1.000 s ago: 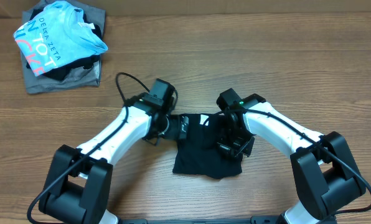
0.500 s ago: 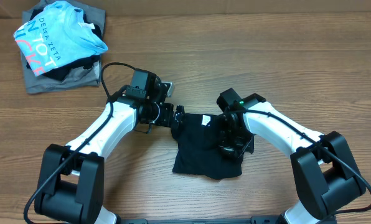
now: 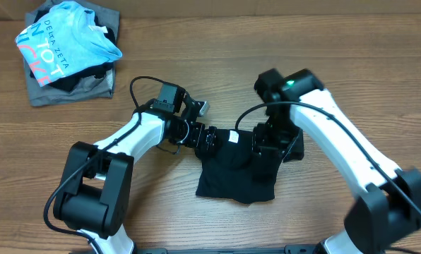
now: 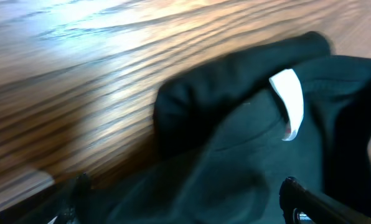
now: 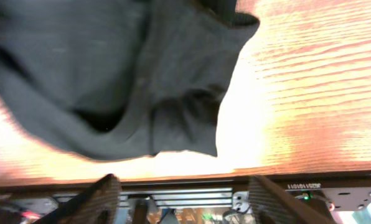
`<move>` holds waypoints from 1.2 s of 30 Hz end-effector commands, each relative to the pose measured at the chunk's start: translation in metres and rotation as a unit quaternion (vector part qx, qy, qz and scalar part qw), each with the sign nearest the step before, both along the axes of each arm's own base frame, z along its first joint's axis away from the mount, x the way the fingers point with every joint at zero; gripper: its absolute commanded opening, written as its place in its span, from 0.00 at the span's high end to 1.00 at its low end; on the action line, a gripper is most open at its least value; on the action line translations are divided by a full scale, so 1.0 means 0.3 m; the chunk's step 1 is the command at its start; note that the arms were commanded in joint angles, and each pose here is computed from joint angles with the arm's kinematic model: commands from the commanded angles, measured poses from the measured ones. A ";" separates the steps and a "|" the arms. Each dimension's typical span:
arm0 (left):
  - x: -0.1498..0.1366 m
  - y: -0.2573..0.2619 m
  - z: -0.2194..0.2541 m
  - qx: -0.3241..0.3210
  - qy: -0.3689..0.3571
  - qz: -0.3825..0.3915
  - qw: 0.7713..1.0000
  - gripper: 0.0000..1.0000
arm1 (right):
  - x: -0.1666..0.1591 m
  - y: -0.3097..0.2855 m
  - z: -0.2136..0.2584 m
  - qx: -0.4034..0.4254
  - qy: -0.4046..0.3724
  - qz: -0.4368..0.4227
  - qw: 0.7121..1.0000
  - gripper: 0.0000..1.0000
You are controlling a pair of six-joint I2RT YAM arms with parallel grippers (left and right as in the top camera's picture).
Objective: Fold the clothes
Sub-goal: 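Grasp the black bundle with both grippers and lift it, then carry the bundle with the left gripper onto the blue-grey stack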
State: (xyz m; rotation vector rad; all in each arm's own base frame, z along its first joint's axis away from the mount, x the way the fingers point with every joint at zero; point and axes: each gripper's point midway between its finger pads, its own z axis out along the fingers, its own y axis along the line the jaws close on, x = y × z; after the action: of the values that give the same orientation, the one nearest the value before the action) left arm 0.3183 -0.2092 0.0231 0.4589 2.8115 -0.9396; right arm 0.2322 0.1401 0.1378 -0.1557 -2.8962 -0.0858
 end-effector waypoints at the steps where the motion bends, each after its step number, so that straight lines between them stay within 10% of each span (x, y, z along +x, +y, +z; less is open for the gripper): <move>1: -0.059 -0.040 -0.054 -0.047 0.043 -0.037 0.997 0.00 | 0.041 0.012 0.167 0.038 -0.088 0.008 0.995 0.21; 13: -0.142 -0.103 -0.086 -0.079 0.091 -0.070 0.990 0.00 | 0.002 0.008 0.323 0.083 -0.160 0.007 0.984 0.10; 19: -0.131 -0.079 -0.146 -0.003 0.087 -0.042 0.995 0.64 | 0.003 0.008 0.322 0.083 -0.161 0.007 0.984 0.10; 24: -0.116 -0.074 -0.152 0.005 0.089 -0.023 0.996 0.95 | 0.002 0.008 0.322 0.083 -0.160 0.007 0.984 0.10; 36: 0.169 0.030 -0.119 0.043 -0.007 0.099 0.994 0.96 | -0.032 -0.009 0.316 0.072 -0.138 0.001 0.988 0.11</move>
State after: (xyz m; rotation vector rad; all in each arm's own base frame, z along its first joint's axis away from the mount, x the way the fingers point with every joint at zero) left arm 0.3284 -0.2378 0.0017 0.3468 2.8320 -1.0507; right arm 0.2220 0.1371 0.2245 -0.1147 -3.1315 -0.3129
